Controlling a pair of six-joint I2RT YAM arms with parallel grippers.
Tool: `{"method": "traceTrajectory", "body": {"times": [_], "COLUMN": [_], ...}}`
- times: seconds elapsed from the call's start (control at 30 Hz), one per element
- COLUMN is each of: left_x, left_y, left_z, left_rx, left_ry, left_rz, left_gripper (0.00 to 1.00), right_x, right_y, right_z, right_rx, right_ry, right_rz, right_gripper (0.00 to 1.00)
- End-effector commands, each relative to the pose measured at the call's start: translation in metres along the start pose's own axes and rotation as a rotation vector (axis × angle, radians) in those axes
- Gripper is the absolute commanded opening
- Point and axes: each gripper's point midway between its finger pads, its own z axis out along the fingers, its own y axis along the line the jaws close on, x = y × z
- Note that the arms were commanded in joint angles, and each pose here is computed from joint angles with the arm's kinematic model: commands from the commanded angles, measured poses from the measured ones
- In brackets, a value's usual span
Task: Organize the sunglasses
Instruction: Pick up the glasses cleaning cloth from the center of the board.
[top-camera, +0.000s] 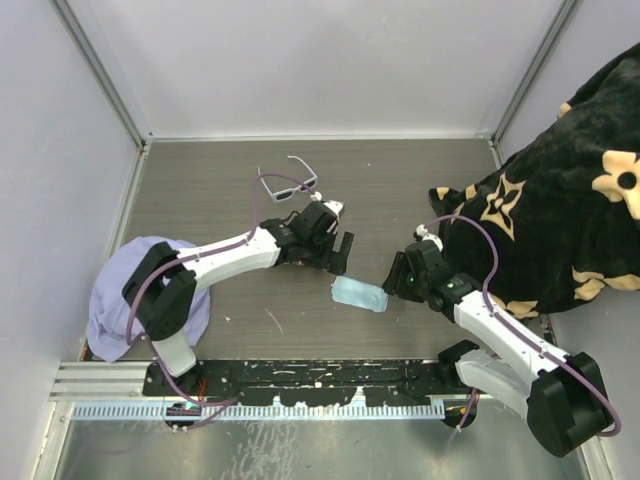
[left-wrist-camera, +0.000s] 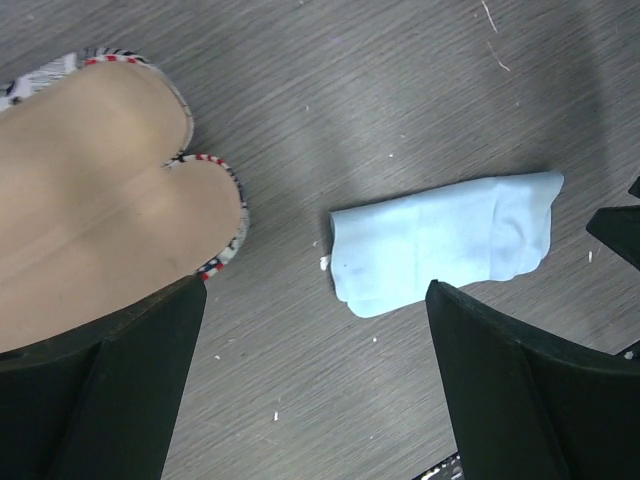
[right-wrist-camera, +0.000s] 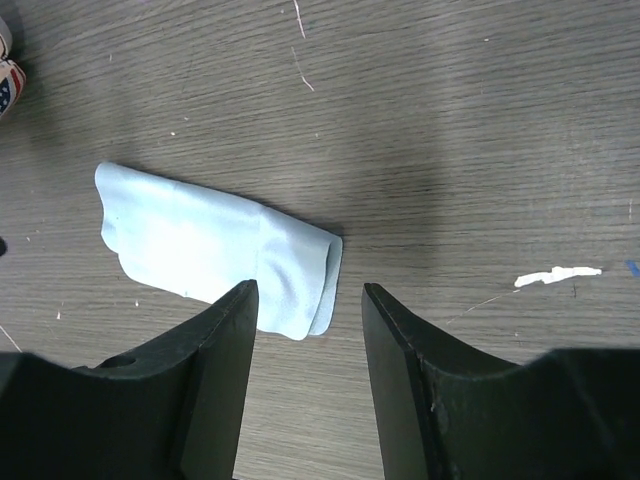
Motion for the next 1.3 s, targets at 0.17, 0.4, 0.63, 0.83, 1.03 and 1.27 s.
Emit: {"method": "traceTrajectory", "body": {"times": [0.17, 0.4, 0.63, 0.83, 1.03, 1.27], "left_x": [-0.013, -0.007, -0.004, -0.003, -0.003, -0.007], "left_y": [-0.035, -0.036, -0.032, -0.031, -0.03, -0.032], "left_z": [0.013, 0.019, 0.017, 0.017, 0.015, 0.014], "left_rx": [0.044, 0.039, 0.028, 0.028, 0.027, 0.034], "left_ry": [-0.046, -0.03, -0.027, -0.026, -0.033, -0.045], "left_rz": [0.029, 0.031, 0.04, 0.045, 0.045, 0.049], "left_gripper": [0.81, 0.76, 0.75, 0.73, 0.78, 0.95], "right_x": [0.001, 0.001, 0.004, 0.007, 0.01, 0.012], "right_y": [-0.001, -0.004, 0.0, -0.003, -0.007, -0.009], "right_z": [0.012, 0.026, 0.035, 0.037, 0.041, 0.043], "right_rx": [0.011, 0.035, 0.021, 0.033, 0.052, 0.056], "right_ry": [0.005, 0.014, 0.046, 0.055, 0.069, 0.072], "right_rz": [0.0, -0.017, -0.033, -0.035, -0.044, -0.047], "right_gripper": [0.49, 0.46, 0.42, 0.39, 0.39, 0.37]}}
